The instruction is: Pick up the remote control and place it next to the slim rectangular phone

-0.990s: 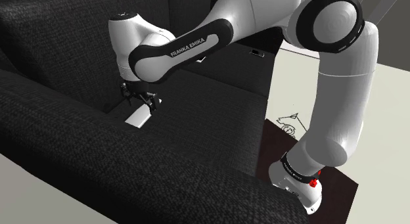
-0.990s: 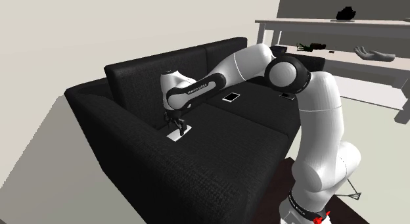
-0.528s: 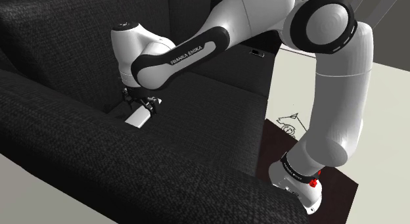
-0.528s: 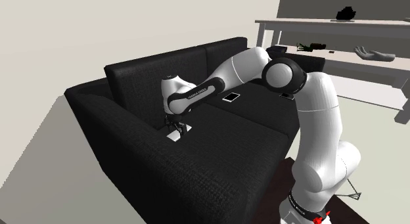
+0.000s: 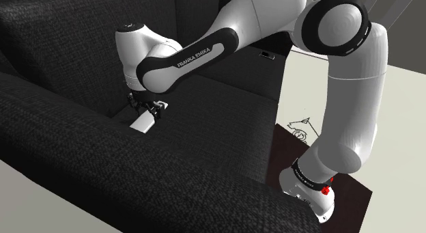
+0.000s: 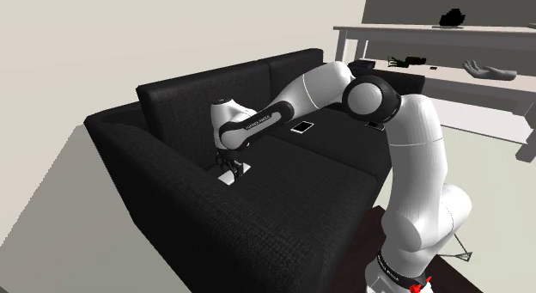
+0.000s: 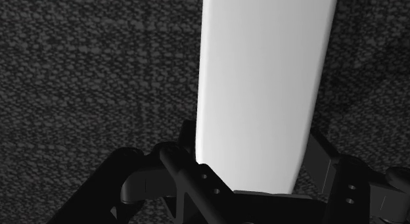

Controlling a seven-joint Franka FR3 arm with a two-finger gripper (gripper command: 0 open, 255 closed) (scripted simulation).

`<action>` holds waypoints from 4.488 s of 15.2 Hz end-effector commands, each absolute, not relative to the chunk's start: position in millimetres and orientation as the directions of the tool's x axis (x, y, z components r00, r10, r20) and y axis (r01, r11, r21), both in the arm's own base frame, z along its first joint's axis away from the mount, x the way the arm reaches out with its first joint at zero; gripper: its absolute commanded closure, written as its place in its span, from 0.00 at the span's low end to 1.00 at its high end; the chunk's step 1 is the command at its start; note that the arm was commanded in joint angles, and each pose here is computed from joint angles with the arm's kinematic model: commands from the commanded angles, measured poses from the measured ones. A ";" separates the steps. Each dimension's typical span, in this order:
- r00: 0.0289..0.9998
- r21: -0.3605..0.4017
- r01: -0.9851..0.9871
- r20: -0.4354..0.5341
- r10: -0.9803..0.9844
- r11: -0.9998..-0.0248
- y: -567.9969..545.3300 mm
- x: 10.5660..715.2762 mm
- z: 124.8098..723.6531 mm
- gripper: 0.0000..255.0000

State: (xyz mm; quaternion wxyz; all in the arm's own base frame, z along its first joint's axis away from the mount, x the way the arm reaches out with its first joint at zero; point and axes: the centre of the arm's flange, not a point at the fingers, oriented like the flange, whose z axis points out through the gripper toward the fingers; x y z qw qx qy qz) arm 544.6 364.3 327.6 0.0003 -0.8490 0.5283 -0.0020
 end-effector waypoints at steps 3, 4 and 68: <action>0.442 -0.003 -0.897 0.003 -0.897 -0.442 364.3 544.6 327.6 1.00; 0.442 -0.003 -0.897 0.003 -0.897 -0.442 364.3 544.6 327.6 1.00; 0.442 -0.003 -0.897 0.003 -0.897 -0.442 -210.1 602.8 423.6 1.00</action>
